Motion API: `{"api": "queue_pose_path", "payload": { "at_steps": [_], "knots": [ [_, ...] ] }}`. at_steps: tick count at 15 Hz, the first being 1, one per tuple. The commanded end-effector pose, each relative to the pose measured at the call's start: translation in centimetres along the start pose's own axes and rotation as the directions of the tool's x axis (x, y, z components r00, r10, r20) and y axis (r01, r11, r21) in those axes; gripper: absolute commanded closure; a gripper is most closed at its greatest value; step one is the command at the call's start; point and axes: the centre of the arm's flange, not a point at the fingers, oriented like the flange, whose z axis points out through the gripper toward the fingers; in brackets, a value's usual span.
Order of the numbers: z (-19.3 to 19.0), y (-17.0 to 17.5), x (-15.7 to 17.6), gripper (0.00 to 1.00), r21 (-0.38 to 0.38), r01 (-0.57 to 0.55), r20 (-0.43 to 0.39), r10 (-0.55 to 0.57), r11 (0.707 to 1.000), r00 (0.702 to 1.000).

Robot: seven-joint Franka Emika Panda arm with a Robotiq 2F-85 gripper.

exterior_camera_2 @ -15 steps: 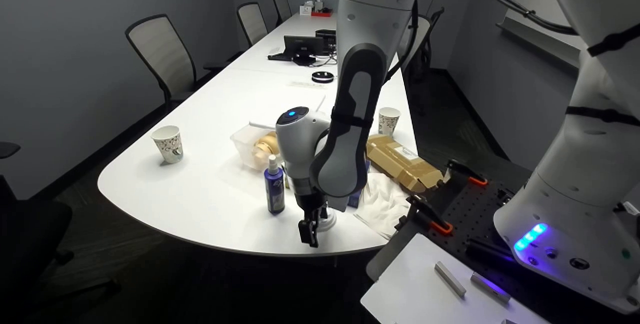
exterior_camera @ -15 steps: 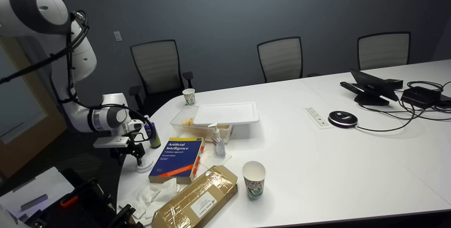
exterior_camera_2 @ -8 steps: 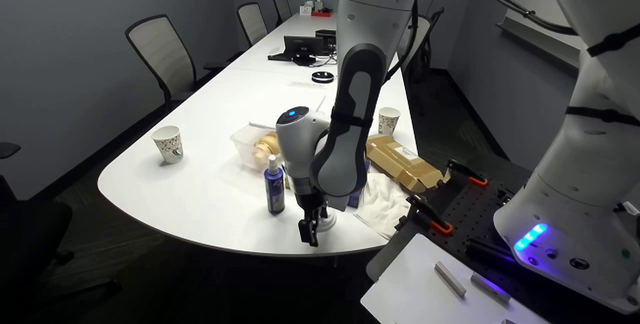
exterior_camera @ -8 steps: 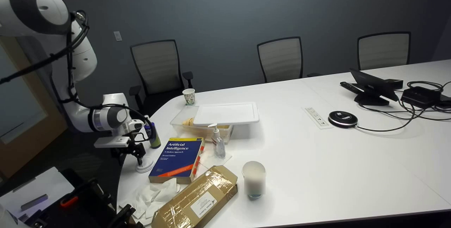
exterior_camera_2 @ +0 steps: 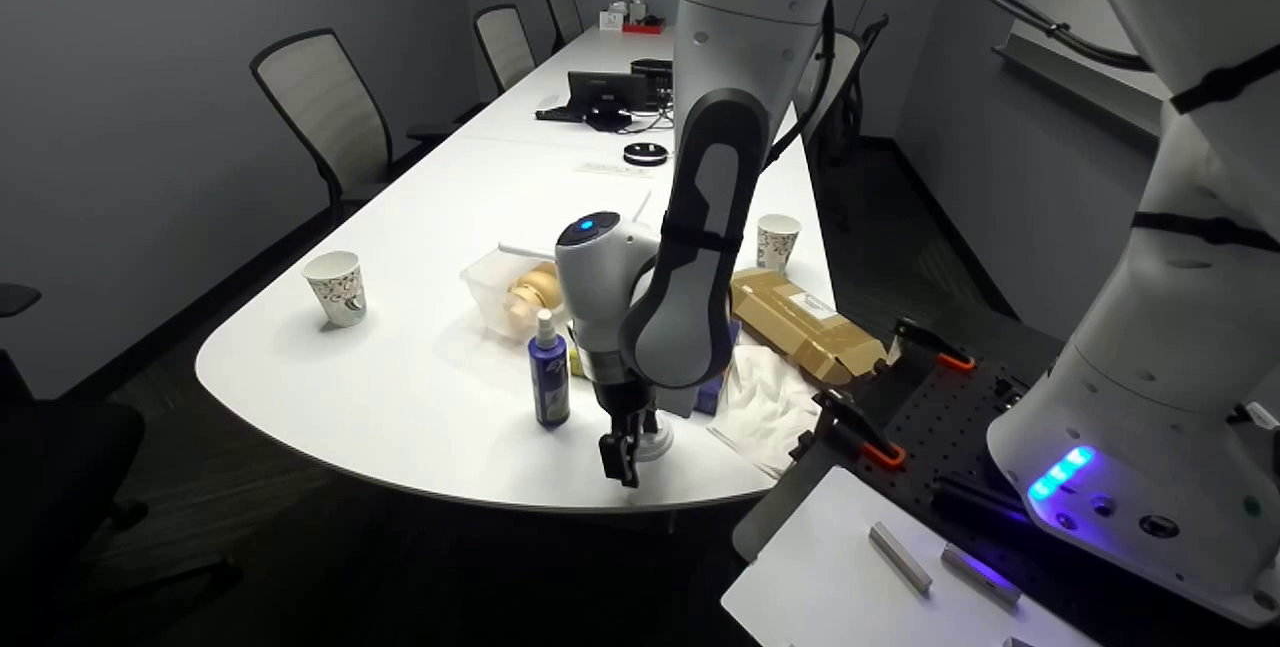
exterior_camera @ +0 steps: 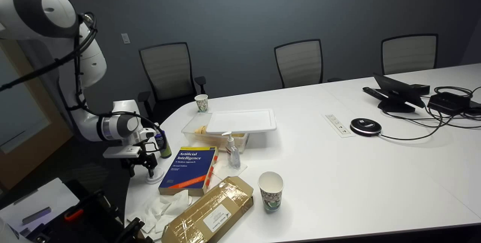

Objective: Move the white plastic lid to the right

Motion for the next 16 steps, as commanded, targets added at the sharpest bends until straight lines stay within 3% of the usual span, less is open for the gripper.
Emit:
{"api": "queue_pose_path", "payload": {
  "at_steps": [1,10,16],
  "knots": [
    [-0.03,0.38,0.49,0.34,0.01,-0.005,0.019,0.005,1.0,1.0],
    [-0.08,0.59,0.87,0.99,0.005,-0.018,0.009,0.018,1.0,1.0],
    [-0.14,0.68,1.04,0.99,0.0,-0.02,0.006,0.02,1.0,1.0]
  ]
}}
